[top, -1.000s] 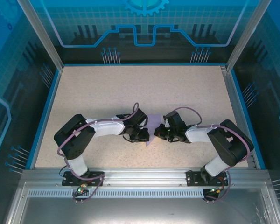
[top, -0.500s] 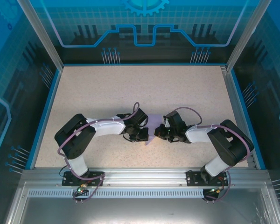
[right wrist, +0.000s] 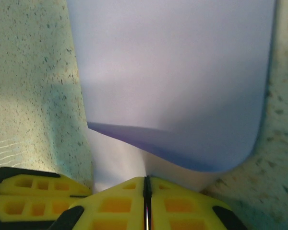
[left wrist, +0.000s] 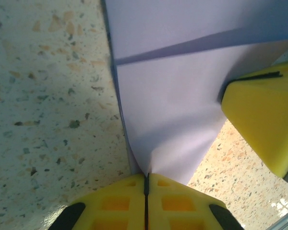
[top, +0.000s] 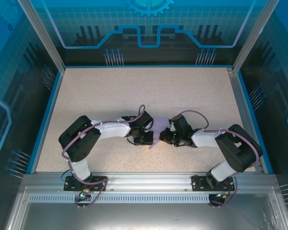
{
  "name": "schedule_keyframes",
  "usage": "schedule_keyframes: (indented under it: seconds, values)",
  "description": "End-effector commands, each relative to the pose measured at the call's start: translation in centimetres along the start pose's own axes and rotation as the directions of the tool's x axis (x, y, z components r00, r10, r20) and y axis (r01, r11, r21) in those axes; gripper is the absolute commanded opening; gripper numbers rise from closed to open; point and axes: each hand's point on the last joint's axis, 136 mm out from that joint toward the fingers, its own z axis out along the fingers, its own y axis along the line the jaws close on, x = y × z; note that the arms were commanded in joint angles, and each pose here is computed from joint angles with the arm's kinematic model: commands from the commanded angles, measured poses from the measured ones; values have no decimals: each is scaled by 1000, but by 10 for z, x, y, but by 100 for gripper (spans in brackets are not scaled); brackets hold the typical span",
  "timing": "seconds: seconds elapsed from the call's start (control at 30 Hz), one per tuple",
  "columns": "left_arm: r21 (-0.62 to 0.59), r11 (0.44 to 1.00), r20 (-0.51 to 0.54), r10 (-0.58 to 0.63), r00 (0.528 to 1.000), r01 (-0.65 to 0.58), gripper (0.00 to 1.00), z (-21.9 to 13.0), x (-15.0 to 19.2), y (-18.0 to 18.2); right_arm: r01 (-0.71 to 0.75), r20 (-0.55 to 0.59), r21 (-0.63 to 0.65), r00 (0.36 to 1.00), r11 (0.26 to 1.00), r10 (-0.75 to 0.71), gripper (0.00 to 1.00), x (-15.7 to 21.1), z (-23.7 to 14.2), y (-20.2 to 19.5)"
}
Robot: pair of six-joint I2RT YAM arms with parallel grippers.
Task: Fold a paper plane with a square sheet of paper (pick it up from the middle)
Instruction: Third fold the triangle at the center of the table.
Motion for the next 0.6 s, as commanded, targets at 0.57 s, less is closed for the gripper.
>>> schedule_keyframes:
  seconds: [0.57]
  values:
    - [-125,991,-67,28,997,-36,8,21,18,36,-100,-7,-144,995,985,100,0,24,1,30]
